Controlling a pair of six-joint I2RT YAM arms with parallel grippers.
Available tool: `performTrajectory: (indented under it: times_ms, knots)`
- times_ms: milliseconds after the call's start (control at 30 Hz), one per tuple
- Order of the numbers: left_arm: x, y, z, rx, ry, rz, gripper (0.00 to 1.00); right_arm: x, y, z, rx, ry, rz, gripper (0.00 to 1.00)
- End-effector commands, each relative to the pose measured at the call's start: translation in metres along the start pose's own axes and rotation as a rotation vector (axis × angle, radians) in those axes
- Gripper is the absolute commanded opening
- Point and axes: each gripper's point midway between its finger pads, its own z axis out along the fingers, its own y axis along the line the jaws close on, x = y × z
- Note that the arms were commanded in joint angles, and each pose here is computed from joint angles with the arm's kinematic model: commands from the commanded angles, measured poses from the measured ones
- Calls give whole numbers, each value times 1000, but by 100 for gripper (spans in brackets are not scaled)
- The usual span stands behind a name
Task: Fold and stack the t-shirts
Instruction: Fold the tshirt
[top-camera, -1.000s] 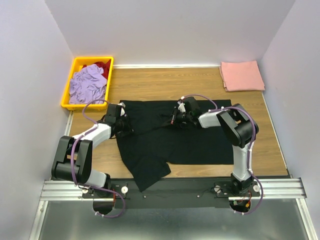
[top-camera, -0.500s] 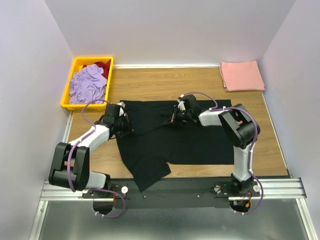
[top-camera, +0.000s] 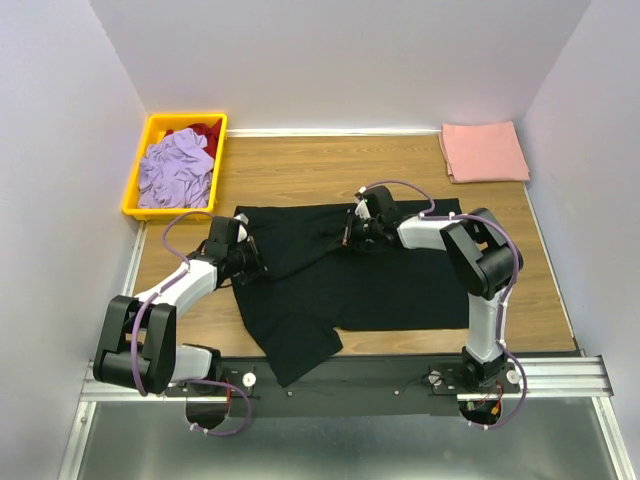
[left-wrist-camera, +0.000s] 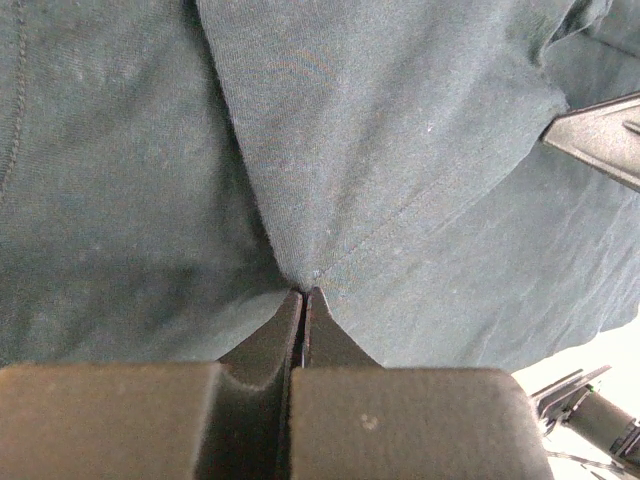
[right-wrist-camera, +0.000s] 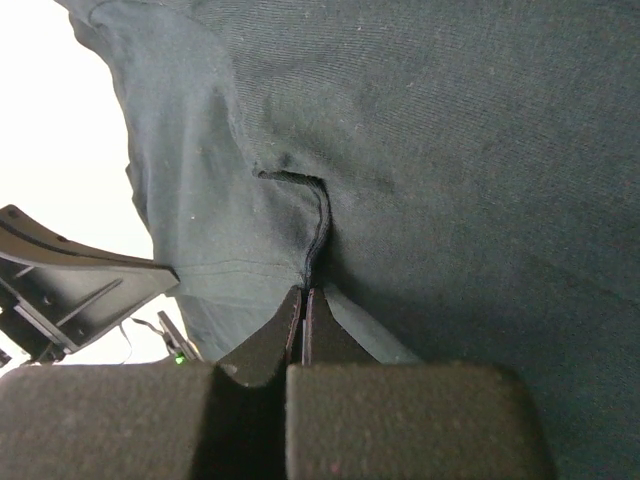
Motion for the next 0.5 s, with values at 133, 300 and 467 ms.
performTrajectory:
  times_ms: [133, 300, 467]
  knots:
    - [3, -7, -5, 26, 1, -8, 0, -8, 9, -6, 41, -8, -57, 1]
    - [-15, -15, -19, 13, -78, -6, 0, -12, 19, -13, 41, -8, -79, 1]
    - [-18, -20, -27, 10, -90, -11, 0, -14, 27, -18, 35, -5, -92, 1]
